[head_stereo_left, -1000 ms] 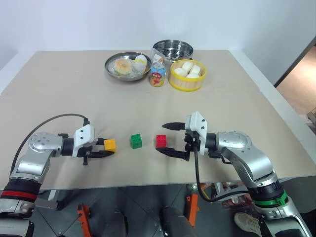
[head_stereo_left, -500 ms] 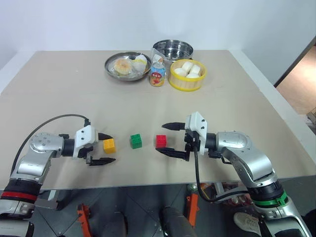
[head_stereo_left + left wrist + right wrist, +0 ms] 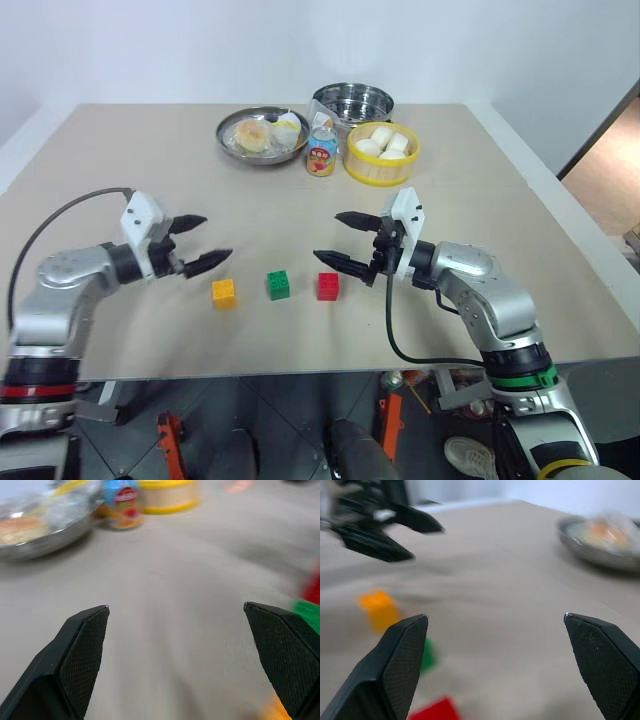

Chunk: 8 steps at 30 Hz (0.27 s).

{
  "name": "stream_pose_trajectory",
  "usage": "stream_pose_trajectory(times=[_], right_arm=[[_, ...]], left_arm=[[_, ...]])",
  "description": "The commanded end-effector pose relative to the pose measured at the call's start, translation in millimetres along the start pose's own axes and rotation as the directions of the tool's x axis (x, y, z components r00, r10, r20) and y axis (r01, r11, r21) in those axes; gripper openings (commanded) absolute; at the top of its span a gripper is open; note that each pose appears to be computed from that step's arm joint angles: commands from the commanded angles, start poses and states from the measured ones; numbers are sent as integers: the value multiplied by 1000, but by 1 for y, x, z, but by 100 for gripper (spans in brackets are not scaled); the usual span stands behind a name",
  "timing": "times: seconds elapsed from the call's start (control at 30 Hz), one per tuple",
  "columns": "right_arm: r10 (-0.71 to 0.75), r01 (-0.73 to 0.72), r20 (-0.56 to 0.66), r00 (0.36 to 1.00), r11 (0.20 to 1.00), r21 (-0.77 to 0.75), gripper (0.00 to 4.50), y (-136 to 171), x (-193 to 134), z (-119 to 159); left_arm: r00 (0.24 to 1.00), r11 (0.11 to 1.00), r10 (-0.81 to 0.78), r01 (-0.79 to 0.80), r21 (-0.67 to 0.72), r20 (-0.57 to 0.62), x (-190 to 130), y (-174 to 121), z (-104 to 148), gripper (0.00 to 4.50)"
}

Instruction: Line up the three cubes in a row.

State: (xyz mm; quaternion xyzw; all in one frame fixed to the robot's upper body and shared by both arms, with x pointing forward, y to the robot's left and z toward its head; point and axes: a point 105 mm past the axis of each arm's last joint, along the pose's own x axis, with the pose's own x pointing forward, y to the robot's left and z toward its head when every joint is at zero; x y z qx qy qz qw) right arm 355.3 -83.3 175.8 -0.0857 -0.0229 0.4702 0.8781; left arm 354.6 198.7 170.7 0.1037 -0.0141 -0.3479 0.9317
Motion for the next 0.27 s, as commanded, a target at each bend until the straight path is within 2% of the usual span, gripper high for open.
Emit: stream_pose_trajectory(times=[0.03,0.2,0.27], right_arm=[[-53,56,45,998,997,-62,450,-11,4,11],[-68,71,48,997,996,-55,450,-13,10,5],[-73,75,48,996,996,-51,450,-13,11,2]], left_arm=[[995,996,80,-82,37,52,13,3,7,445],[988,990,140,-140,-1,64,29,0,0,445],[988,989,146,-147,23,50,33,-2,-5,445]])
